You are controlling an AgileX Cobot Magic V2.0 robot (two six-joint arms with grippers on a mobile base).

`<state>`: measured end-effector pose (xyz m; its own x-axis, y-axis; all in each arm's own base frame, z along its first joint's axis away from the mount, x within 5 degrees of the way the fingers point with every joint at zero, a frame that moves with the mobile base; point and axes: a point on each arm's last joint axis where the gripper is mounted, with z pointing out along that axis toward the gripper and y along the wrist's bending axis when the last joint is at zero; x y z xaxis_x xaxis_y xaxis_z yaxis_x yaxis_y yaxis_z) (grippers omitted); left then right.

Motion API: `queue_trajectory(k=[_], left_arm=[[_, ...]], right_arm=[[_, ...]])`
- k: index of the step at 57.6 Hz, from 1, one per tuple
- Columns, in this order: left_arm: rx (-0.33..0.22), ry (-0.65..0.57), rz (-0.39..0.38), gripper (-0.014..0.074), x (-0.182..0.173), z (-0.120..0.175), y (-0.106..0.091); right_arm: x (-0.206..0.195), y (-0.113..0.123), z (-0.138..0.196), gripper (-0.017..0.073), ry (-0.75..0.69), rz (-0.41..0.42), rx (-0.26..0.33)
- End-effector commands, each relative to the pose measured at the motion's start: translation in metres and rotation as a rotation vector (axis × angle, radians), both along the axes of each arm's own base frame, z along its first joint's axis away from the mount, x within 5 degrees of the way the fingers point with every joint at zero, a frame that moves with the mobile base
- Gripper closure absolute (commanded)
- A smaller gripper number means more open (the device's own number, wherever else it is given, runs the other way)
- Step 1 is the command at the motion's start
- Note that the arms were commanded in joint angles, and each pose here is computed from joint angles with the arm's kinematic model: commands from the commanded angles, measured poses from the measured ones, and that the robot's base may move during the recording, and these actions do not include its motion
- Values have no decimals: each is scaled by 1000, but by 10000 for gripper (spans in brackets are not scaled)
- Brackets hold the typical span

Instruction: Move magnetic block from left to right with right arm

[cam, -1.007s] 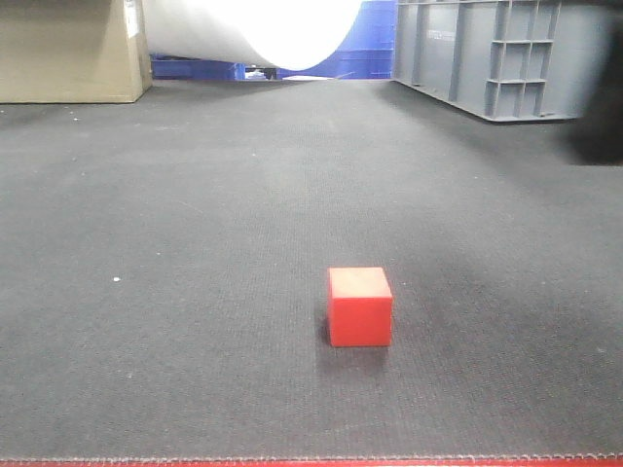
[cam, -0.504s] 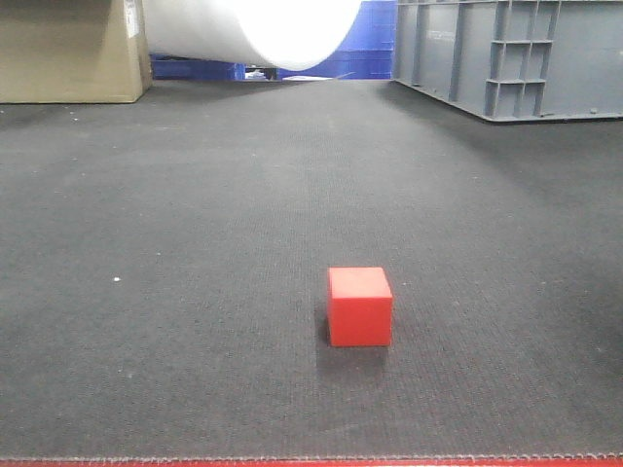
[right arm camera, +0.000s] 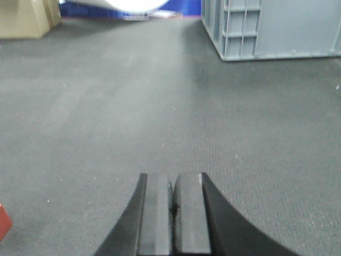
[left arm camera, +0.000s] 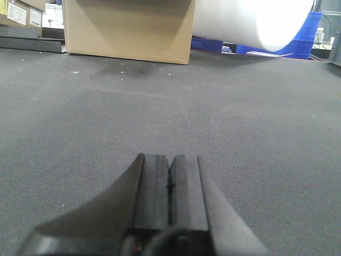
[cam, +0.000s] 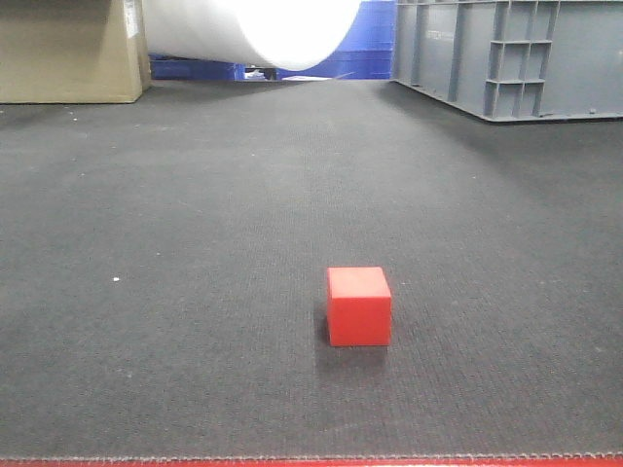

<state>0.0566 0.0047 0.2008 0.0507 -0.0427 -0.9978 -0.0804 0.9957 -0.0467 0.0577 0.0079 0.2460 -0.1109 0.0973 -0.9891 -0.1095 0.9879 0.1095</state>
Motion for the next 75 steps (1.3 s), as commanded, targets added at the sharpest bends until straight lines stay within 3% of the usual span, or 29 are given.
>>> queue_trajectory(k=[1,23,30,36,75], left_arm=[[-3,-80,3,720,-1,6,0],[-3,-80,3,720,-1,6,0],[-3,-80,3,720,-1,6,0],[-3,-80,3,720,-1,6,0],[-3,-80,3,720,-1,6,0]], right_arm=[[-2,-1,16,501,-121,-15,-3],[-1,-2,13,501,-141,-23,-13],[1,-4,2,501,-247,-65,-65],[1,-7,-8,501,-315,-100,-64],[4,-7,-33,501,-254,-110,-61]])
